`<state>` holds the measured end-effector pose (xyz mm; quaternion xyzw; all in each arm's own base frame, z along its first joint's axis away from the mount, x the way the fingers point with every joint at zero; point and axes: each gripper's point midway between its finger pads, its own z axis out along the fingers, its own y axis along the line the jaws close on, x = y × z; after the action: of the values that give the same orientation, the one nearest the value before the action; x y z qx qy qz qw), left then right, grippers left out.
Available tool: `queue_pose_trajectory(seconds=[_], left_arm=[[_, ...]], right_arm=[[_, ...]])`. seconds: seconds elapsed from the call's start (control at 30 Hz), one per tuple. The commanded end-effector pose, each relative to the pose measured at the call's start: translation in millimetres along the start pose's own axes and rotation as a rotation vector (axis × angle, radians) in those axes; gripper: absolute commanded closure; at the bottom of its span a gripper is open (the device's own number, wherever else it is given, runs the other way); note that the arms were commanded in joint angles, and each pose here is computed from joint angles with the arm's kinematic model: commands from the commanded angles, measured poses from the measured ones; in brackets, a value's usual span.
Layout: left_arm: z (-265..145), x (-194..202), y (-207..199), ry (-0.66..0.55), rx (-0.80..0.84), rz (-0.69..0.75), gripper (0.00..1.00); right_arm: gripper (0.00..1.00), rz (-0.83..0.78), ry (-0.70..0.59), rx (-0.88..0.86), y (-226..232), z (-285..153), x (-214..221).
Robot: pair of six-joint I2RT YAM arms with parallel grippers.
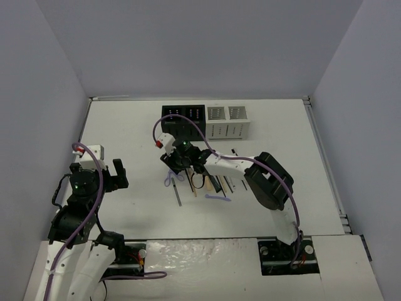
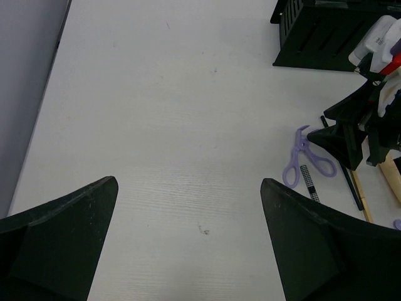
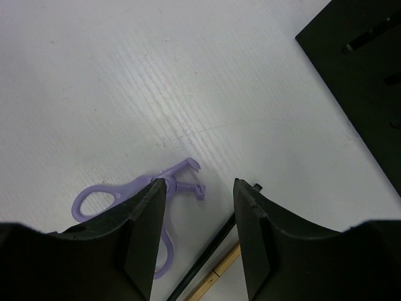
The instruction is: Organize the makeup
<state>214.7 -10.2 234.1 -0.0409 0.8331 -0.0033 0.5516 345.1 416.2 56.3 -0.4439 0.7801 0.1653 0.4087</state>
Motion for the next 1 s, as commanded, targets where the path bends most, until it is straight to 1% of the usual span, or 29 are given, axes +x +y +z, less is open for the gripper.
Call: queue_pose_trajectory(seconds=[0.0,0.23,0.73,0.97], left_arm=[[1,-20,-1,-0.059,-0.003,-0.036,0.03],[2,-19,-2,-0.055,0.002,-0.035,0.03],[6,-18,-5,-0.041,0.014,-0.038,0.03],[8,-17,-6,-0.031,0.017,-0.036,0.03]], right_arm=[[0.56,-0.007,-0.109,0.005,-5,-2,-37],[0.58,0.008,-0.100,-0.010,-6,2,-31],[0.69,0.036,-0.084,-0.019,-8,6,-16],[0.70,0.041,-0.073,-0.034,-5,7,-9]])
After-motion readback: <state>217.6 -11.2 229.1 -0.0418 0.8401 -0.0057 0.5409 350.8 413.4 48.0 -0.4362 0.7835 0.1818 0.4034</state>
